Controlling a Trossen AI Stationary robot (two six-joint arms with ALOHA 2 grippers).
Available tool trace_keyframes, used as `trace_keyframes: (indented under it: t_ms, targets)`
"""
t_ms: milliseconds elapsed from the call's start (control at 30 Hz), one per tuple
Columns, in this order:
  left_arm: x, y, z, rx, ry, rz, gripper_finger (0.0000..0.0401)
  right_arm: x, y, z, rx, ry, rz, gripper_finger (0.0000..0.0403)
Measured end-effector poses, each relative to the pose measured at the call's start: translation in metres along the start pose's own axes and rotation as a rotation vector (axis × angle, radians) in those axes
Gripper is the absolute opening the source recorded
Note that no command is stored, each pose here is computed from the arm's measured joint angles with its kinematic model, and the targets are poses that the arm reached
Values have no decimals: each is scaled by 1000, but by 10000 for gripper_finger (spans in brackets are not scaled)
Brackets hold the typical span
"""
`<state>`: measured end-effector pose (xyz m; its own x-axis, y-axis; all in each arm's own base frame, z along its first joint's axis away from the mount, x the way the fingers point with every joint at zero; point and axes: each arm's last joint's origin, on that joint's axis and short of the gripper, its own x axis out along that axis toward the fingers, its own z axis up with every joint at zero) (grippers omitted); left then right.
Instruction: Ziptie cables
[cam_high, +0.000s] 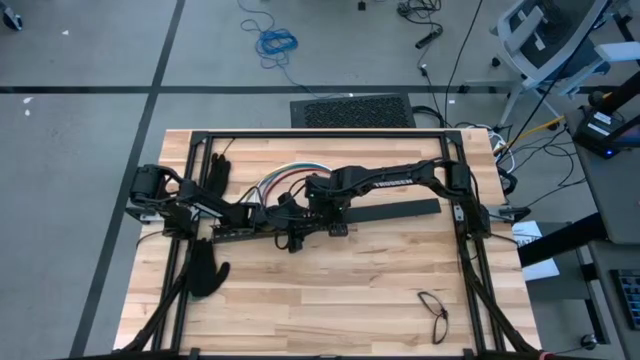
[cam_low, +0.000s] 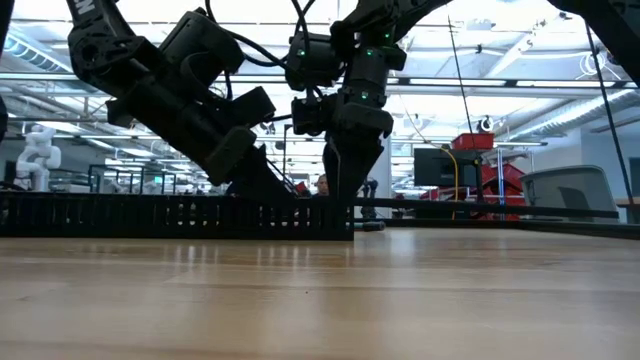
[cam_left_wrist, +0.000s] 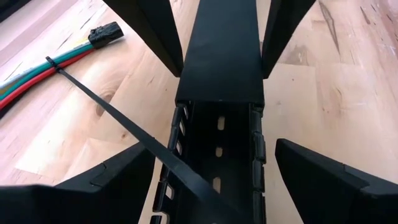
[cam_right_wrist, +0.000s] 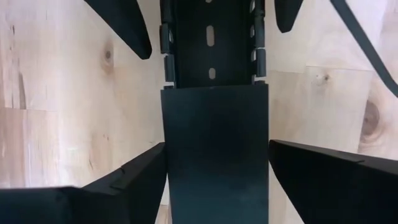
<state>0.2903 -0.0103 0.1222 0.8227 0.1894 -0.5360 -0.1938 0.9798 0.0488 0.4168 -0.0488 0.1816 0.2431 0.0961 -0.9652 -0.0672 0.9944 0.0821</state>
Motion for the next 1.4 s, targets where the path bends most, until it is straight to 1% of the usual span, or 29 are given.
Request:
trace_keyframes:
  t_ms: [167, 300, 433, 533, 600, 700, 800, 900, 1000, 1100, 1200, 1300, 1333, 1367, 1400]
  targets:
    - [0, 0, 0, 0, 0, 0, 327, 0, 0, 0, -2, -1, 4, 254]
    - [0, 0, 0, 0, 0, 0, 327, 0, 1, 0, -6, -2, 8, 246]
    - [0, 0, 2, 5, -18, 1, 327, 0, 1, 0, -6, -3, 9, 244]
    - [0, 1, 5, -2, -58, 54, 327, 0, 1, 0, -7, -3, 10, 245]
    - [0, 2, 8, 21, -82, 84, 327, -1, 1, 0, -7, -4, 10, 245]
    - [-1, 2, 13, 14, -134, 87, 327, -1, 2, 0, -7, -4, 11, 245]
    - [-1, 2, 13, -1, -132, 88, 325, -1, 2, 0, -7, -4, 11, 245]
    - [-1, 2, 15, -11, -153, 93, 312, 0, 2, 0, -6, -4, 11, 245]
    - [-2, 2, 19, -24, -197, 86, 284, 0, 2, 0, -7, -4, 11, 245]
    - [-2, 1, 18, -29, -190, 82, 233, -1, 2, 0, -7, -4, 11, 245]
    - [-2, 1, 18, -24, -181, 70, 157, -1, 1, 0, -5, -4, 11, 245]
    - [-1, -1, 17, -19, -177, 3, 55, 0, 1, 0, -4, -3, 11, 245]
    - [-1, -2, 17, -17, -175, -24, 28, -1, 2, 0, -5, -4, 11, 245]
    - [0, -2, 16, -16, -176, -41, 16, 0, 2, 0, -5, -3, 11, 245]
    - [1, -3, 15, -14, -173, -45, 11, -1, 2, 0, -5, -4, 11, 245]
